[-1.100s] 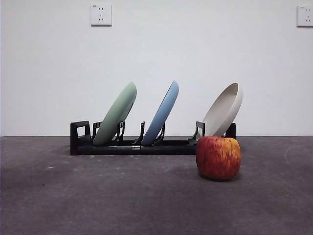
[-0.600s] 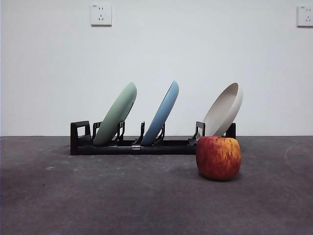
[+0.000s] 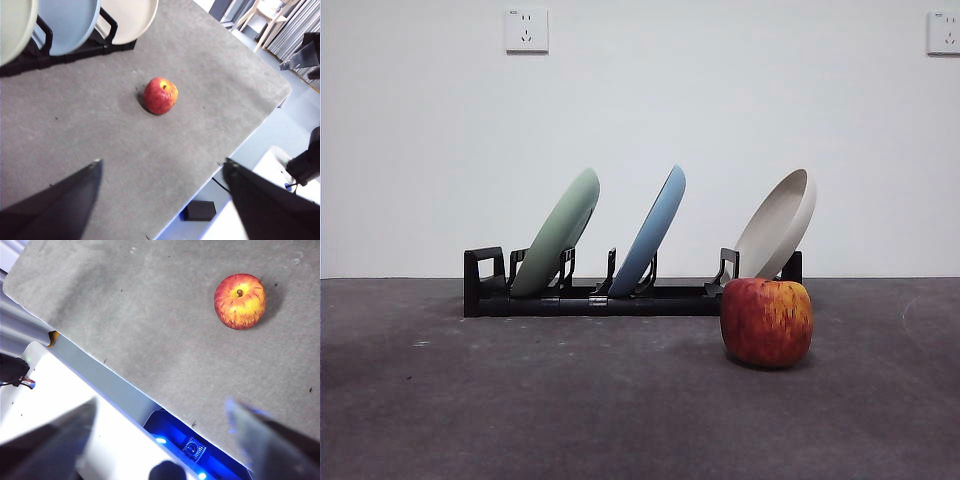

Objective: Take the green plate from the plate rack,put the plate on the table,take the apple from the table,put the apple in the plate

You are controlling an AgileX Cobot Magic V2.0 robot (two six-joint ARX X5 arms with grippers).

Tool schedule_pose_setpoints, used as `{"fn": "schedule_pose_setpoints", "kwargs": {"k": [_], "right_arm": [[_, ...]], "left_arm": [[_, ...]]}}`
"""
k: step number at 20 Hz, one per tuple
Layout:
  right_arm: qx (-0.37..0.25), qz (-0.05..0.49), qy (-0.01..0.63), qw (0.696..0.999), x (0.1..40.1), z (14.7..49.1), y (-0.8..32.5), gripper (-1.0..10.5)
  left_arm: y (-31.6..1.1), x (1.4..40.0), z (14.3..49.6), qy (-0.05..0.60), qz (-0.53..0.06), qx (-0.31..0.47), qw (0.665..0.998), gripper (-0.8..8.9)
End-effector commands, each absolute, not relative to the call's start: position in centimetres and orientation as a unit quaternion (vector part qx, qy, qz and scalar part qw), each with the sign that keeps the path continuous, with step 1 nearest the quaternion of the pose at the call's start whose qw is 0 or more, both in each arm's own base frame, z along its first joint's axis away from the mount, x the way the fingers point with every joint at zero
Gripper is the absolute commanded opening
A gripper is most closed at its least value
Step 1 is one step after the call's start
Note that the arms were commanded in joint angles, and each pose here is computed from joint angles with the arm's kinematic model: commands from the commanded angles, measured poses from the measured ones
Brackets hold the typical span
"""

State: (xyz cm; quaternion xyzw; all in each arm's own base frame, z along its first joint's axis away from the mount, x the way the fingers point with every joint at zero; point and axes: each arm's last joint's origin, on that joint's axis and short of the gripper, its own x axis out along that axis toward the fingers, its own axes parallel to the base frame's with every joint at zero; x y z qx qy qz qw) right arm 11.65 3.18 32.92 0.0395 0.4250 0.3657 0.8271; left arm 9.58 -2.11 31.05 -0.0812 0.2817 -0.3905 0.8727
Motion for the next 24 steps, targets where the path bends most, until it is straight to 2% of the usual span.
{"fn": "schedule_pose_setpoints", "kwargs": {"k": [1, 7, 15, 20, 24], "right_arm": [[0.043, 0.366, 0.425, 0.827, 11.6, 33.0, 3.2, 6.9], [0.043, 0.366, 0.425, 0.827, 11.6, 33.0, 3.2, 6.9], [0.042, 0.366, 0.425, 0.827, 11.6, 33.0, 3.2, 6.9], [0.042, 0.366, 0.424, 0.827, 11.6, 33.0, 3.2, 6.9], [0.042, 0.366, 0.424, 0.827, 11.6, 33.0, 3.2, 6.9]], "left_arm": [[-2.2, 10.1, 31.4, 0.266, -0.395, -0.069, 0.876, 6.32], [-2.9, 14.0, 32.3, 0.230, -0.388, -0.064, 0.890, 6.28], [-7.3, 23.6, 34.0, 0.228, -0.335, -0.001, 0.914, 6.25], [-10.5, 30.8, 32.9, 0.228, -0.321, 0.017, 0.919, 6.24], [-12.4, 35.6, 30.4, 0.234, -0.287, 0.033, 0.928, 6.24]]}}
